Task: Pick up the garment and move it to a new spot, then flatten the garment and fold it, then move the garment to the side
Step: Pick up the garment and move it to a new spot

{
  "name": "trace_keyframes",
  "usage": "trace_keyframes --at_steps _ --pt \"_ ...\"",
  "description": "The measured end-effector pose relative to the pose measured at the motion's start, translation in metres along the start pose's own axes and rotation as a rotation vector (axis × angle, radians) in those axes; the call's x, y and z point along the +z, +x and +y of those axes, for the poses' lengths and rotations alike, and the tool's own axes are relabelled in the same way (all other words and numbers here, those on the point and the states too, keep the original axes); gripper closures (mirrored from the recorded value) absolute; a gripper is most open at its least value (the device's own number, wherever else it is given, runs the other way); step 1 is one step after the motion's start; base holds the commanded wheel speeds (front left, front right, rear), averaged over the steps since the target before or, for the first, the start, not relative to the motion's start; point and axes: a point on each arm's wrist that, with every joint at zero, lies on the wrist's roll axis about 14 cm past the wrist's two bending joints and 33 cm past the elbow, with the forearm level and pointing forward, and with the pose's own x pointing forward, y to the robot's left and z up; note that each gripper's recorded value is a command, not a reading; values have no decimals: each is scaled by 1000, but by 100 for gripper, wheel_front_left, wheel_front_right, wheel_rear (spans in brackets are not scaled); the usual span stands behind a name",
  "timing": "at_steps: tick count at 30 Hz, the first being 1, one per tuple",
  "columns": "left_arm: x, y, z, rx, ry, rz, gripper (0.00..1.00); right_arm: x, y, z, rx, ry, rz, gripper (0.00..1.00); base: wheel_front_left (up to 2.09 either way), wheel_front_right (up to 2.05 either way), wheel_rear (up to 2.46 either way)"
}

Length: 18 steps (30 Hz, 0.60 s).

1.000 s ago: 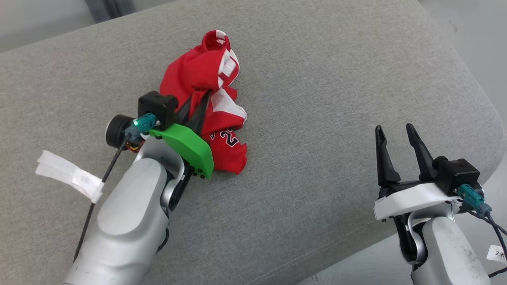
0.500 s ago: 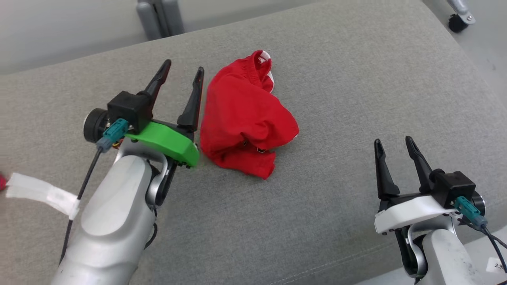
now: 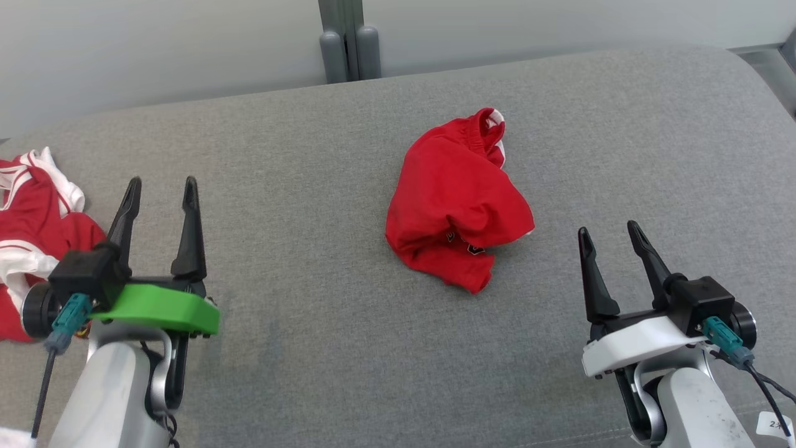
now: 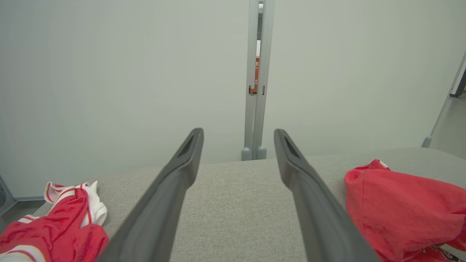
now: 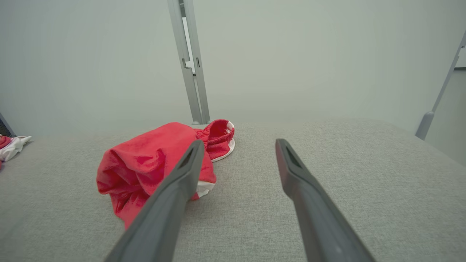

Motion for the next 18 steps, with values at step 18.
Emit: trace_keyframes --at_steps 18 --pt "-2 -94 47 194 4 18 0 8 -6 22 67 1 -19 0 0 0 0"
